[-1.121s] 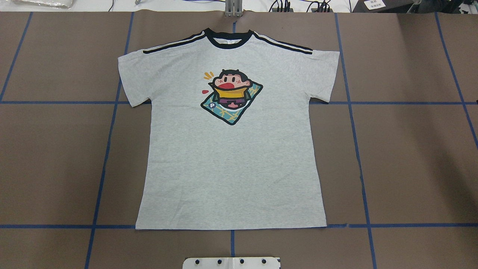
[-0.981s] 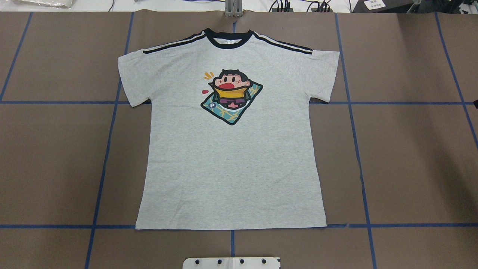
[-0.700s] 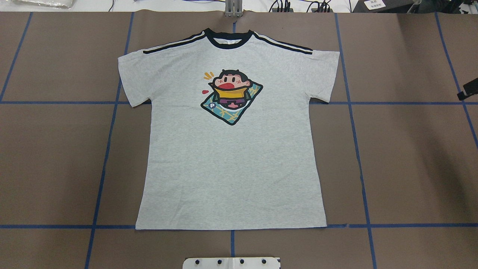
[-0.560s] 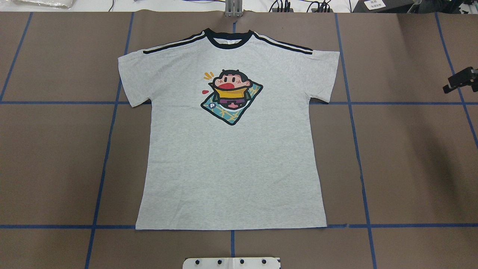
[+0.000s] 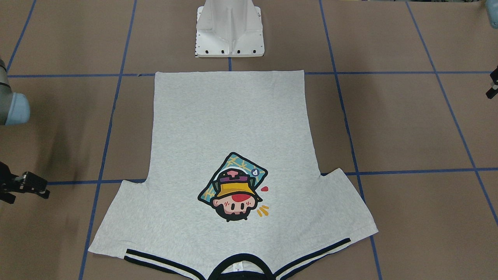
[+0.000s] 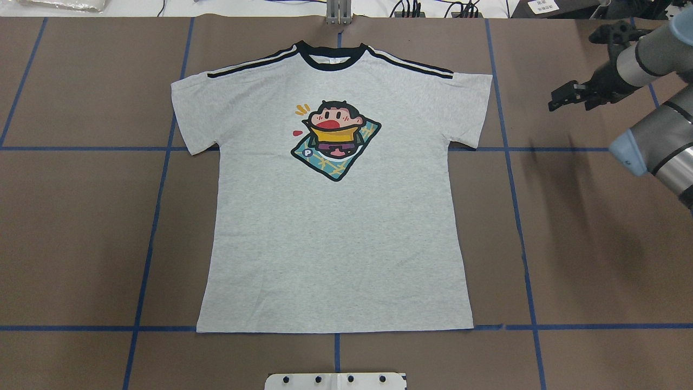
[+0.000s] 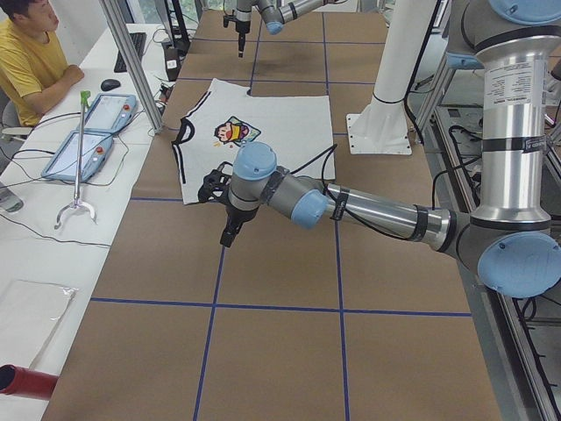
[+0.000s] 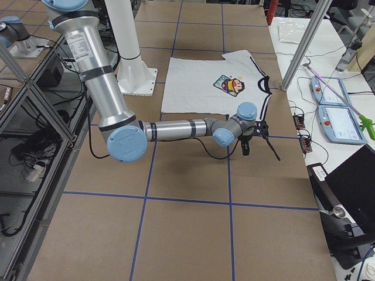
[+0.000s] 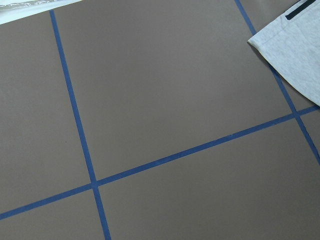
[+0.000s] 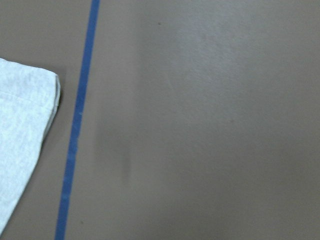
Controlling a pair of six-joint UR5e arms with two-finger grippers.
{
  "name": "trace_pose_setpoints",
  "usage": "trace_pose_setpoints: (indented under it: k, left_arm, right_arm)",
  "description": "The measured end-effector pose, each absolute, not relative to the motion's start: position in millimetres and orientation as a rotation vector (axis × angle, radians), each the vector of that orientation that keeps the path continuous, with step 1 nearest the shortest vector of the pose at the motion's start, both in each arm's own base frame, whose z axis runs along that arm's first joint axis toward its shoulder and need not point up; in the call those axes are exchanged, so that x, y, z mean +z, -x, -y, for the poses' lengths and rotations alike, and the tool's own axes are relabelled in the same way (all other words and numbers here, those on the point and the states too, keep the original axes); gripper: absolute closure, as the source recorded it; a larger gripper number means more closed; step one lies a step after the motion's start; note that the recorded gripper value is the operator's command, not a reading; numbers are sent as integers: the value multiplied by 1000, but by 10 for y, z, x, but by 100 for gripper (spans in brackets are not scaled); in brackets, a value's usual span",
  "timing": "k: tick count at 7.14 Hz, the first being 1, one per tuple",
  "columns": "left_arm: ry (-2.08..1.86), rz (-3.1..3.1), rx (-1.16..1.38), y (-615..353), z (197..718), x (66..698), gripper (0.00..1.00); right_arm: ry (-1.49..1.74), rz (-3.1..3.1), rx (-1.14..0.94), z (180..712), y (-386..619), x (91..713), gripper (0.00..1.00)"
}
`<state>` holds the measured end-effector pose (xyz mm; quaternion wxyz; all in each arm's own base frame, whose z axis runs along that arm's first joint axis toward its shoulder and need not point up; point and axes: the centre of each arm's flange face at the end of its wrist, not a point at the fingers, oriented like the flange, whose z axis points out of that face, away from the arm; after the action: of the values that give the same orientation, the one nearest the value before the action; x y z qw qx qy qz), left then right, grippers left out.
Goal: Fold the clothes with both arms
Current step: 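Move the right gripper to the shirt sleeve nearest it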
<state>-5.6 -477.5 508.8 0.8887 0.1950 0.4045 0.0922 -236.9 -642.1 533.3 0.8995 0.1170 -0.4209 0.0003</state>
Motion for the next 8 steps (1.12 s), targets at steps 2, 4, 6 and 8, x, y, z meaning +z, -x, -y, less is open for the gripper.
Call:
trace_pose_setpoints:
  k: [2, 4, 6, 8]
  left_arm:
    - [-396, -849, 205, -62, 4800, 5060, 0]
    - [-382, -856, 208, -118, 4809, 5072, 0]
    - [-375, -857, 202, -126, 4816, 5094, 0]
    - [-378, -852, 203, -124, 4819, 5092, 0]
  right_arm:
    - [-351, 847, 26, 6543, 2804, 5054, 1]
    - [-375, 861, 88, 6680, 3030, 4883, 2]
    - [-431, 912, 135, 6692, 3158, 4956, 8]
    - [-483, 943, 164, 6679, 3232, 4952, 11]
